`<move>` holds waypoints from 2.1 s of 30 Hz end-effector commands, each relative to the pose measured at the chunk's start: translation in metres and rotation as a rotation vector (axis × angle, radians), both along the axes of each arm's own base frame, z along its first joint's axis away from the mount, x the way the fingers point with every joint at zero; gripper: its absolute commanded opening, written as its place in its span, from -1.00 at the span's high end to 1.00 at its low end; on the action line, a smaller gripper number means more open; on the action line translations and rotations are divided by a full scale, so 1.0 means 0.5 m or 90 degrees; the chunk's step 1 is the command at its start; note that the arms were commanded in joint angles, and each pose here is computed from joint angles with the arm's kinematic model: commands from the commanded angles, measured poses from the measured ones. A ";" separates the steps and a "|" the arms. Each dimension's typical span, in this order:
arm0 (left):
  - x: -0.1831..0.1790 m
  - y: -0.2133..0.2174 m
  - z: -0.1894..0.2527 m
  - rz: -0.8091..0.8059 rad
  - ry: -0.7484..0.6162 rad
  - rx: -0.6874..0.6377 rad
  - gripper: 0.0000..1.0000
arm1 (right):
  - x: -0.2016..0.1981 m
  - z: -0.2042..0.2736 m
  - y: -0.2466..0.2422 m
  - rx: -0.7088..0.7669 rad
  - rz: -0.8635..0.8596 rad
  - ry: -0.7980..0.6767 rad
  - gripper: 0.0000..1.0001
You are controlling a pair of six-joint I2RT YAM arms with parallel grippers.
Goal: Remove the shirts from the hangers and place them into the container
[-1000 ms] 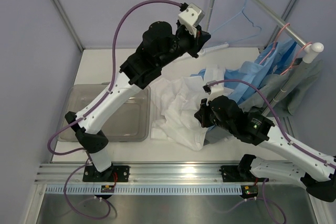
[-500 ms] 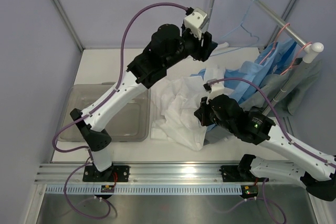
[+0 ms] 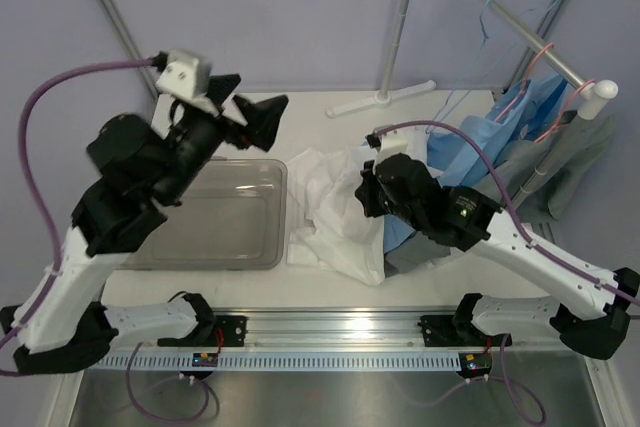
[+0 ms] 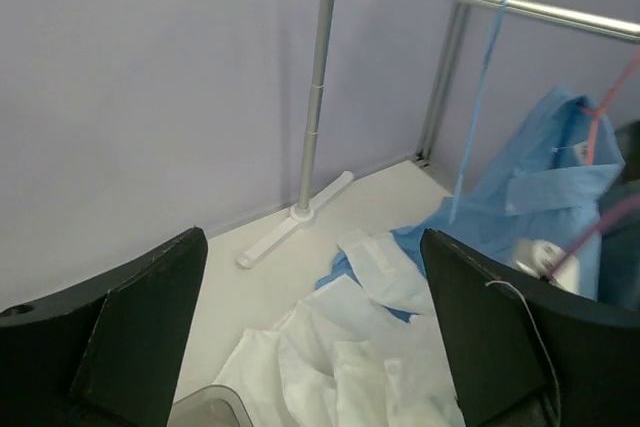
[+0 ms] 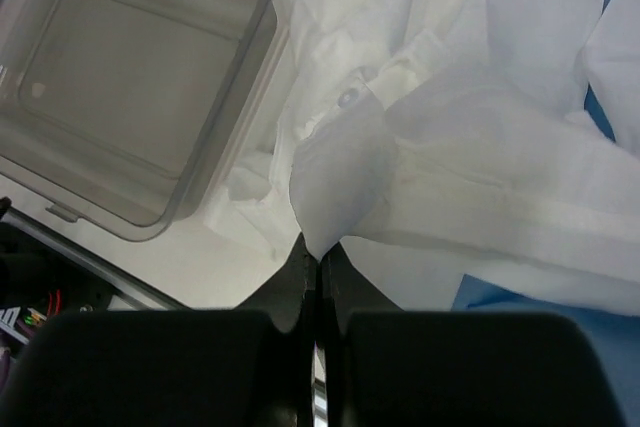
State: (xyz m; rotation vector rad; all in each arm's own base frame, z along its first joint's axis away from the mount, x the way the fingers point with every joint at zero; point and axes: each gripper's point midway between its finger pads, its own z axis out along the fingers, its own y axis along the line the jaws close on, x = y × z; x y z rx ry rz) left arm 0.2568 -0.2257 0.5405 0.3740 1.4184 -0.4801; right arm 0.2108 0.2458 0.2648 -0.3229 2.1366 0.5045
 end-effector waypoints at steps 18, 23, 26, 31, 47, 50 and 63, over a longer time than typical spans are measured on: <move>-0.214 -0.031 -0.284 -0.334 -0.023 -0.029 -0.70 | 0.102 0.262 0.124 0.009 0.019 -0.097 1.00; -0.199 -0.063 -0.289 -0.348 -0.018 -0.024 -0.71 | 0.090 0.261 0.128 0.017 0.037 -0.090 1.00; -0.185 -0.093 -0.306 -0.362 0.000 -0.018 -0.71 | 0.083 0.271 0.126 0.027 0.044 -0.090 1.00; -0.158 -0.134 -0.331 -0.368 0.023 -0.011 -0.71 | 0.075 0.285 0.121 0.037 0.051 -0.094 1.00; 0.000 -0.086 -0.325 -0.076 0.120 0.028 1.00 | 0.051 0.351 0.072 0.061 0.043 -0.129 0.24; 0.007 0.010 -0.237 0.039 0.082 0.027 1.00 | 0.057 0.368 0.043 0.059 0.004 -0.145 -0.66; -0.097 0.274 0.210 0.235 -0.320 0.029 1.00 | -0.001 0.415 -0.053 0.126 -0.011 -0.184 -0.99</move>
